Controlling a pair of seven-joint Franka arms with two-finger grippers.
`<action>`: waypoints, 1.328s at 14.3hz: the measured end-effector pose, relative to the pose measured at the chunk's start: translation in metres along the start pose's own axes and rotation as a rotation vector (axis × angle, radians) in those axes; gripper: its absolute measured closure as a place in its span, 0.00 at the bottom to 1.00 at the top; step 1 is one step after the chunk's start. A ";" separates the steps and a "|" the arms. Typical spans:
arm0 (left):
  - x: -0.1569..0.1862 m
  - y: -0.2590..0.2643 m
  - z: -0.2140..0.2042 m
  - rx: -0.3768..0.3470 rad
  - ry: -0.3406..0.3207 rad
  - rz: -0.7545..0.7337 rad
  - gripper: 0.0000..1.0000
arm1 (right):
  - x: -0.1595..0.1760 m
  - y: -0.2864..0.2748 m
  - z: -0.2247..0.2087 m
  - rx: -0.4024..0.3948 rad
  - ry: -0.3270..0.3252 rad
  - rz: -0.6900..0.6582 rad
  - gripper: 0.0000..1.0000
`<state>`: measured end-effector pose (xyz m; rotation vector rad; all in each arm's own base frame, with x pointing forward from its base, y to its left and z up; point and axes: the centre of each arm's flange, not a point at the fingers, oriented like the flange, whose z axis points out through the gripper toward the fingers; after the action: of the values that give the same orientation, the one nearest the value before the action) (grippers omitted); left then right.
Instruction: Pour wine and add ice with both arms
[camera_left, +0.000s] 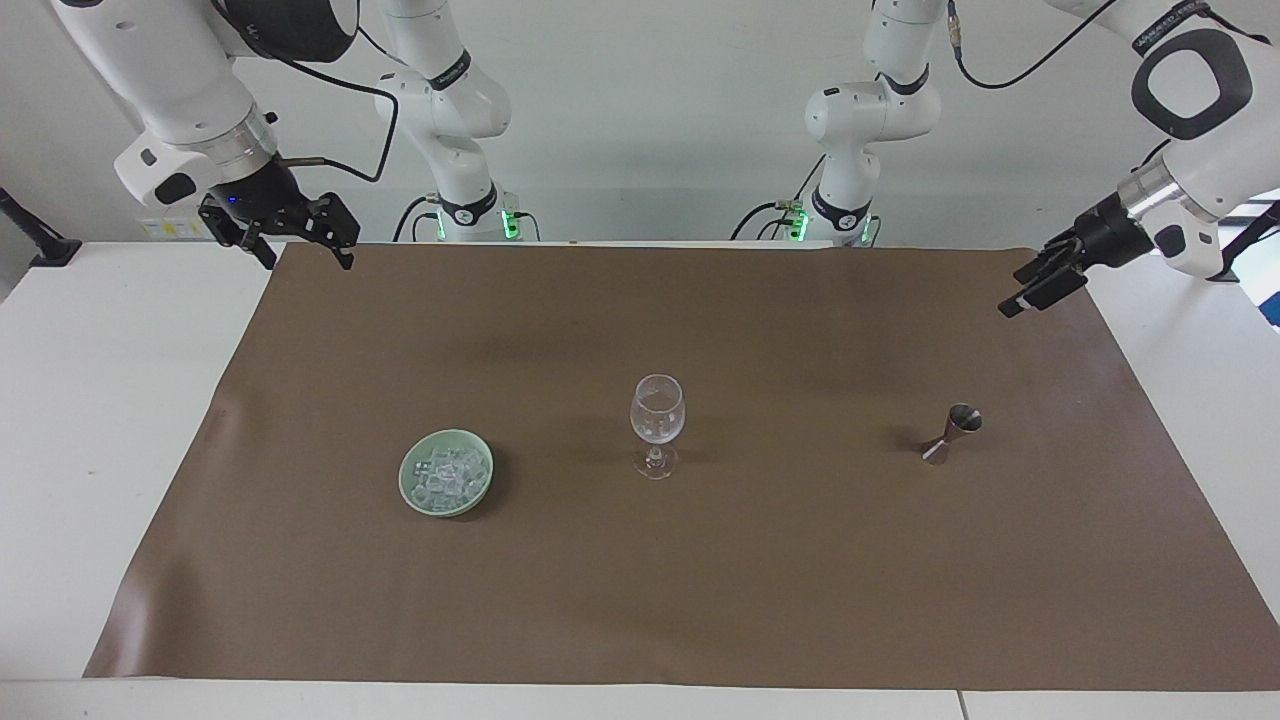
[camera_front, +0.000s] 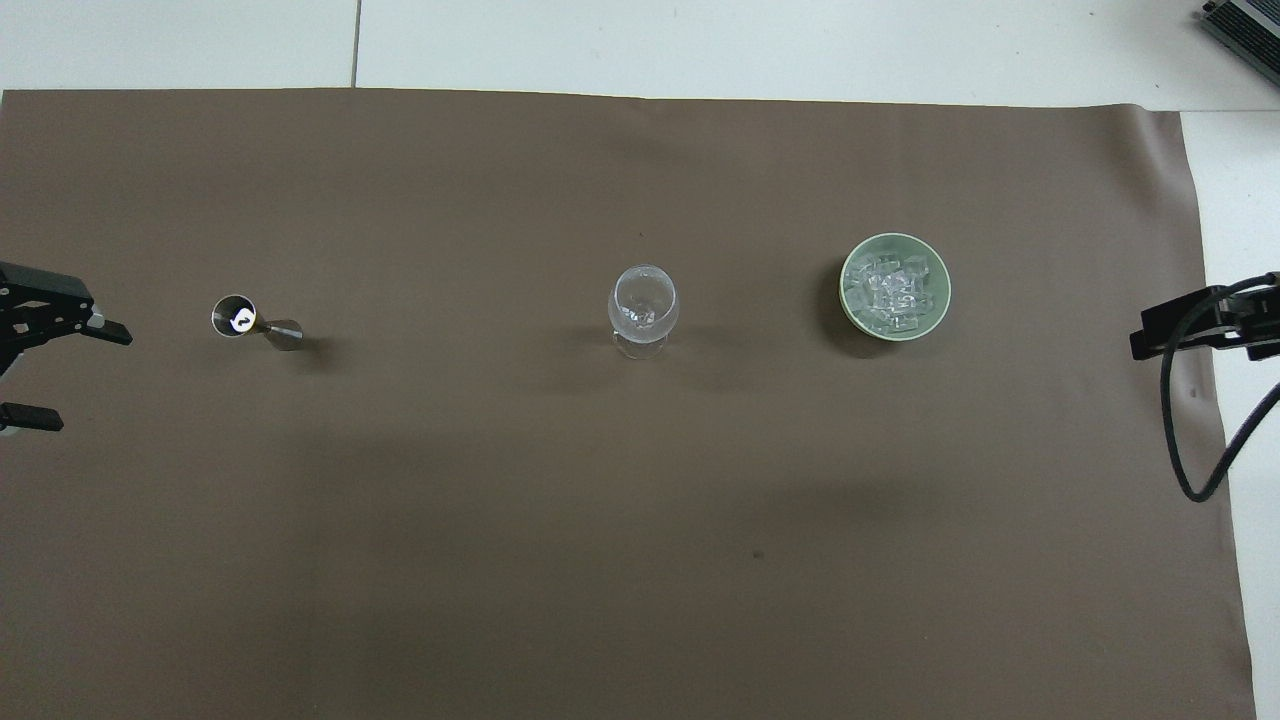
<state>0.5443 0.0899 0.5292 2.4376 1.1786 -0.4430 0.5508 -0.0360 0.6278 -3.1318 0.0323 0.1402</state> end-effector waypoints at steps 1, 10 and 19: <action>0.014 -0.008 0.010 -0.015 -0.035 -0.039 0.00 | 0.000 0.000 0.000 0.000 0.000 0.000 0.00; 0.095 -0.033 0.075 -0.099 -0.182 -0.398 0.00 | 0.000 0.000 0.000 0.000 0.000 0.000 0.00; 0.137 -0.086 0.081 -0.215 -0.265 -0.556 0.00 | 0.000 0.000 0.000 0.000 0.000 0.000 0.00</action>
<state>0.5486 0.1924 0.3797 1.7828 1.6743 -0.7272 0.5508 -0.0360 0.6278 -3.1318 0.0323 0.1401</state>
